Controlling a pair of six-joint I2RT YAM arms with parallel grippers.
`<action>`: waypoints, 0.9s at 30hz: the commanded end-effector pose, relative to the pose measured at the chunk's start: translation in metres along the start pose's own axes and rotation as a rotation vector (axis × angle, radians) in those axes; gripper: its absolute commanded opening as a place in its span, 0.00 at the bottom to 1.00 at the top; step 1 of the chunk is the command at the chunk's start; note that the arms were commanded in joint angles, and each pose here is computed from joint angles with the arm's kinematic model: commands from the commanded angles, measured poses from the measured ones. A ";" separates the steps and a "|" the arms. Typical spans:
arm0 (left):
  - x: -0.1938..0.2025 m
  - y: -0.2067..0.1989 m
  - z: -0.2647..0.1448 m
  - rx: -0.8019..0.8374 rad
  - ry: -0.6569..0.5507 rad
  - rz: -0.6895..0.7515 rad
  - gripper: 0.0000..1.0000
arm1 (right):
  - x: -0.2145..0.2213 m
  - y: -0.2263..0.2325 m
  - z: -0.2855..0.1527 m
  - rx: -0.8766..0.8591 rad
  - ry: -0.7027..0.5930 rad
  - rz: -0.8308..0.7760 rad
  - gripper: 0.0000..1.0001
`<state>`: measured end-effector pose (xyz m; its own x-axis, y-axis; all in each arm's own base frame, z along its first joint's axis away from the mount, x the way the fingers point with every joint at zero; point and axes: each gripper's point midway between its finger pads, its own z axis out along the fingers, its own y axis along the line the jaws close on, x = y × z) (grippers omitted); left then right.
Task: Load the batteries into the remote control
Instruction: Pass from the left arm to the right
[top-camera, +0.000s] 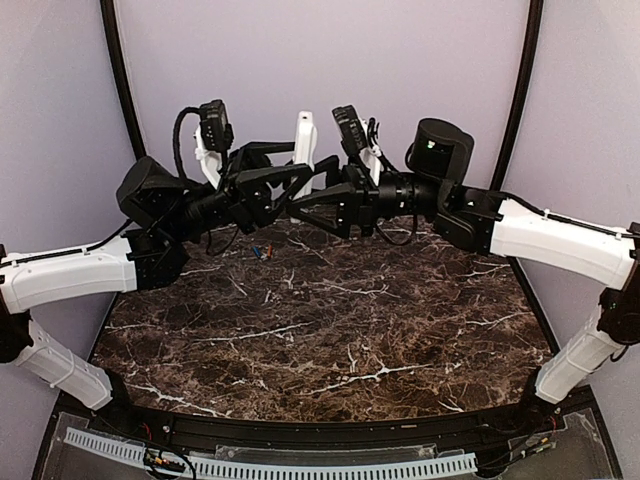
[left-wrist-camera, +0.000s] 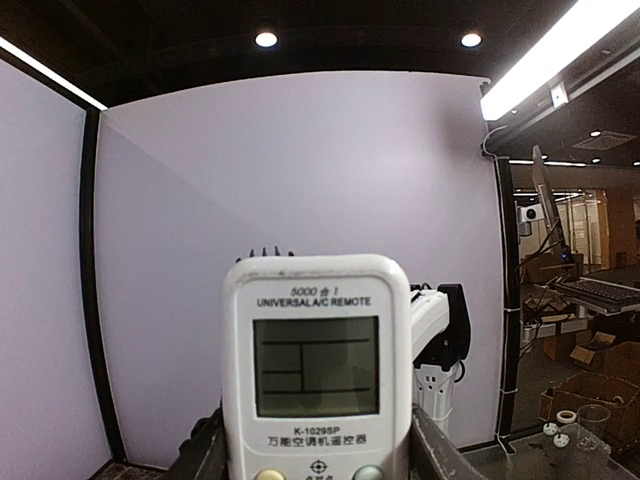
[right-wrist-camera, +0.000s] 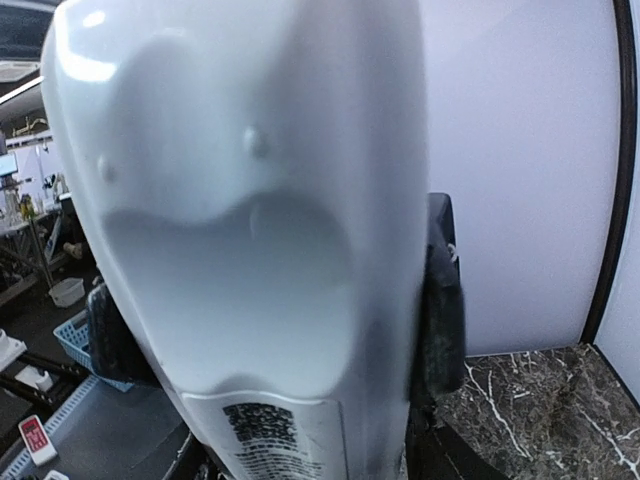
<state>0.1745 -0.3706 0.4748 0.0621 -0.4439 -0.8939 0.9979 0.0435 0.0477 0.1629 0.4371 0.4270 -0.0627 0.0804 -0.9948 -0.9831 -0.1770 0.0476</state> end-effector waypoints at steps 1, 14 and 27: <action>-0.010 -0.012 0.001 0.043 -0.023 0.002 0.00 | -0.002 0.007 0.006 -0.030 -0.006 -0.032 0.56; -0.001 -0.010 -0.003 0.019 0.006 -0.011 0.00 | -0.009 0.011 0.002 -0.006 -0.014 -0.059 0.11; 0.001 0.002 -0.022 -0.129 0.093 0.036 0.96 | 0.025 -0.014 -0.031 0.270 0.167 -0.047 0.00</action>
<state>0.1768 -0.3660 0.4634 0.0516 -0.3891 -0.9197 0.9946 0.1034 0.0120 0.1661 0.4238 0.4123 -0.0144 -0.0054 -0.9999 -0.9993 -0.0330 0.0146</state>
